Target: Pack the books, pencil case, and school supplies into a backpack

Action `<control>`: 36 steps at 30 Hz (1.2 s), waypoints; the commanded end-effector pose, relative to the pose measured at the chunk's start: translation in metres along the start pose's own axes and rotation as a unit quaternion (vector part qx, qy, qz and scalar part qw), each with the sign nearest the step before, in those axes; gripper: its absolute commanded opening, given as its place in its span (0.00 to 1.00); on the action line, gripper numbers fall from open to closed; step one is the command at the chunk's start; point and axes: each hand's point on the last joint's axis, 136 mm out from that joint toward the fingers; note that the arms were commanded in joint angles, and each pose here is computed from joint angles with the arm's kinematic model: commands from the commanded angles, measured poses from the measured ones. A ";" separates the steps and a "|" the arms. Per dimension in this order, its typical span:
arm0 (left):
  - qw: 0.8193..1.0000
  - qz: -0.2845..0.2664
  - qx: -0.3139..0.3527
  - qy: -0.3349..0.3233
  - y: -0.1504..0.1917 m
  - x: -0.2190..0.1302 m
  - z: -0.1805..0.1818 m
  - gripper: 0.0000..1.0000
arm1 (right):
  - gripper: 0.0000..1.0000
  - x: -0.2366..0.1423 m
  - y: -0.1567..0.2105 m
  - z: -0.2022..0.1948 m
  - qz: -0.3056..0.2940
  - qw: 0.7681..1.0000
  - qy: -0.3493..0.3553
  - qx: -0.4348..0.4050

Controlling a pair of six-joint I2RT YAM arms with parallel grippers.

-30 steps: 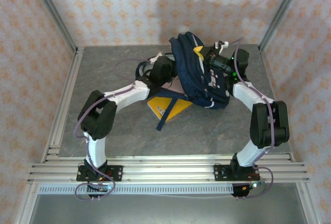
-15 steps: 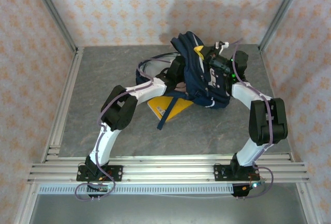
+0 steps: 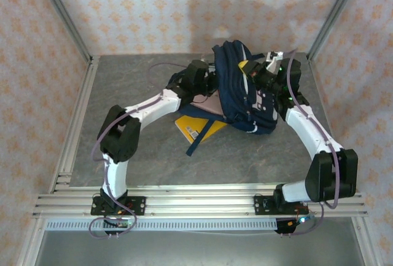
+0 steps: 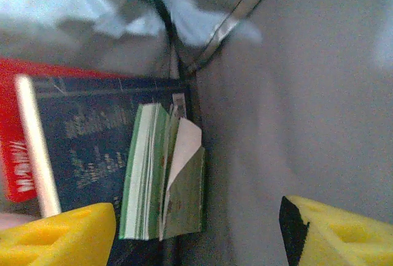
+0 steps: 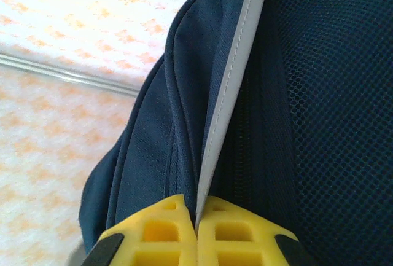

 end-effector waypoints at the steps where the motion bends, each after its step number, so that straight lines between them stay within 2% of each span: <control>1: 0.999 0.020 0.030 -0.004 0.004 -0.026 0.001 0.72 | 0.00 -0.018 -0.038 0.022 -0.095 0.993 0.017 -0.072; 12: 0.996 0.017 0.066 -0.051 0.010 -0.095 0.030 0.73 | 0.00 -0.043 -0.081 0.003 -0.192 0.958 0.160 -0.141; 23: 0.988 0.003 0.092 -0.128 0.023 -0.145 0.075 0.72 | 0.00 -0.035 -0.088 -0.058 -0.174 0.931 0.284 -0.148; 28: 0.980 0.010 0.096 -0.173 0.030 -0.151 0.102 0.72 | 0.13 -0.010 -0.065 -0.084 -0.115 0.940 0.292 -0.135; 32: 0.973 0.016 0.107 -0.201 0.033 -0.150 0.117 0.71 | 0.34 -0.008 -0.050 -0.081 -0.101 0.928 0.314 -0.175; 36: 0.963 0.031 0.132 -0.232 0.028 -0.140 0.124 0.71 | 0.42 -0.016 -0.034 -0.061 -0.101 0.907 0.335 -0.234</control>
Point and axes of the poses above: each hand's point on the last joint's axis, 136 mm out from that joint toward the fingers, its own x axis out along the fingers, its own z axis along the line the jaws close on, y = z × x, and after that the axes turned 1 degree about x, right-handed
